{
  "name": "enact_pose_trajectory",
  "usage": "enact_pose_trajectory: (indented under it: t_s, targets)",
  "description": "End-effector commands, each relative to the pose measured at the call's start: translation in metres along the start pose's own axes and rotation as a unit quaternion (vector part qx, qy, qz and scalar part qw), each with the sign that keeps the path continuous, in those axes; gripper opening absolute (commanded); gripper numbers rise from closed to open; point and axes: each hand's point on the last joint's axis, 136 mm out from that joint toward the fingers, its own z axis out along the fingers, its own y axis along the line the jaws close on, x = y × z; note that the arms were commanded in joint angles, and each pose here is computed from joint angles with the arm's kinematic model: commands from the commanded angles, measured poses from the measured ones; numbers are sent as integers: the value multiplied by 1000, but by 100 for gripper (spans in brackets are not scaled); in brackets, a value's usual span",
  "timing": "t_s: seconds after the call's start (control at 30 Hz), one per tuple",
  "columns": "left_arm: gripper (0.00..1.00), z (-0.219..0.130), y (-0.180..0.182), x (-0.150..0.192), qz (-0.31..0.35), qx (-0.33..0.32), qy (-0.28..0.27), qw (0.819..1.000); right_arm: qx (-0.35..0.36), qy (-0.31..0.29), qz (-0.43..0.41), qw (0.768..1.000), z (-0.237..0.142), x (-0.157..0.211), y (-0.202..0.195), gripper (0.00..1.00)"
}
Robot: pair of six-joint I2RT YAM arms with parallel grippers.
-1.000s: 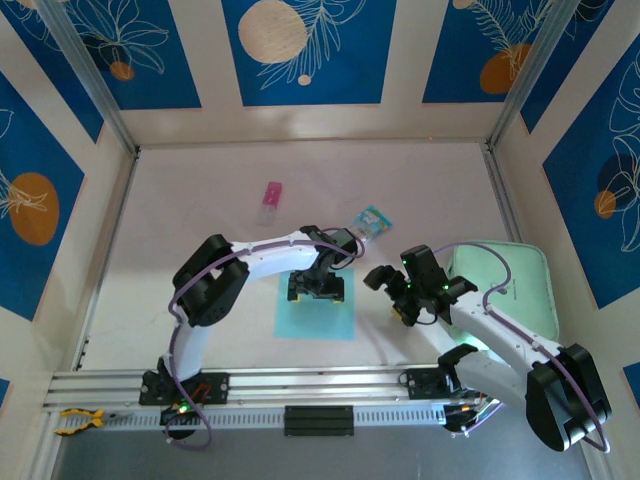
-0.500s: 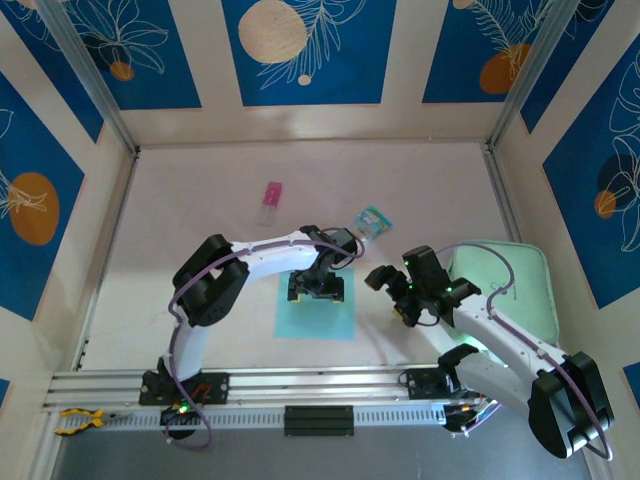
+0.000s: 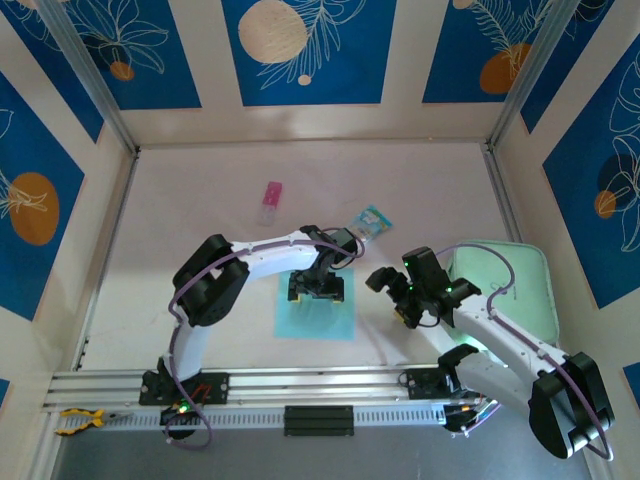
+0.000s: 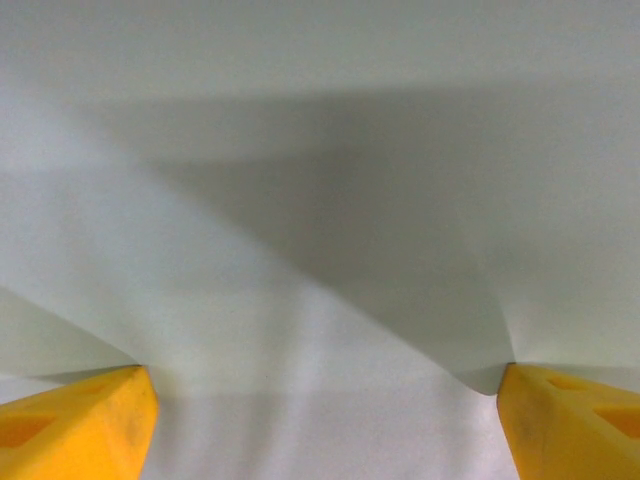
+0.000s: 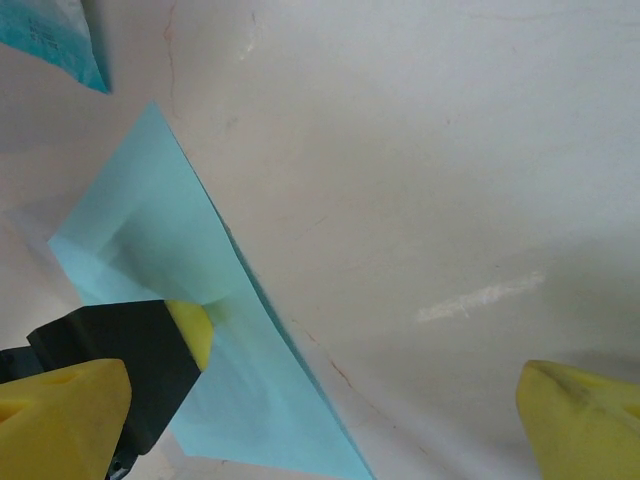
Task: Fold a paper plane with a square sheet of paper (pick it up from the middle)
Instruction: Fold the square sheet of paper in half at the bottom-center of the table.
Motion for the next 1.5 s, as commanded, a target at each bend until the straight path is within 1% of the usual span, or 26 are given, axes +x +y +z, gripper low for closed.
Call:
enact_pose_trajectory:
  t_s: [0.0,0.3,0.4,0.47,0.5,0.53,0.6,0.67,0.7,0.77,0.87,0.9,0.93,1.1,1.17,1.3,1.37,1.43,1.47]
  targets:
    - [86,30,5,14,-3,-15,47,999,5,-4,3,1000,-4,0,0,99]
    - [86,27,4,13,0,-12,42,999,3,-3,0,1000,-5,0,2,99]
    - [85,25,4,11,0,-11,38,999,2,-3,-1,1000,-6,0,3,99]
    - [80,22,3,10,5,-6,32,999,-3,-2,-7,1000,-6,1,6,99]
    - [79,20,1,9,9,0,28,1000,-12,0,-17,1000,-6,1,10,99]
    - [78,17,-2,8,14,8,22,1000,-28,4,-33,999,-5,3,17,99]
    - [73,11,-6,5,25,18,9,999,-56,6,-58,997,-5,6,28,99]
    - [73,3,-7,2,35,26,-8,999,-68,3,-78,995,-7,7,36,99]
    - [70,0,-8,-1,40,30,-18,999,-70,2,-86,994,-8,8,37,99]
    - [62,-10,-9,-5,47,40,-41,997,-60,-4,-94,994,-11,6,38,99]
    - [56,-22,-9,-9,53,55,-67,995,-33,-18,-91,995,-14,1,31,99]
    - [51,-26,-10,-11,55,64,-77,993,-23,-23,-90,995,-16,-1,29,99]
    - [48,-29,-12,-11,57,72,-84,992,-18,-26,-92,995,-17,-2,28,99]
    - [44,-49,-11,-17,59,99,-124,986,-8,-43,-111,993,-19,-9,26,99]
    - [43,-59,-14,-19,64,122,-142,980,-7,-57,-123,991,-19,-17,23,99]
    - [41,-79,-18,-21,59,181,-169,967,-39,-61,-182,981,-26,-24,33,100]
    - [41,-94,-26,-22,60,241,-182,951,-41,-57,-200,977,-35,-26,35,99]
    - [41,-109,-34,-22,56,311,-185,931,-36,-45,-198,978,-44,-28,34,99]
    - [41,-117,-39,-23,53,351,-183,917,-33,-43,-188,981,-47,-29,33,99]
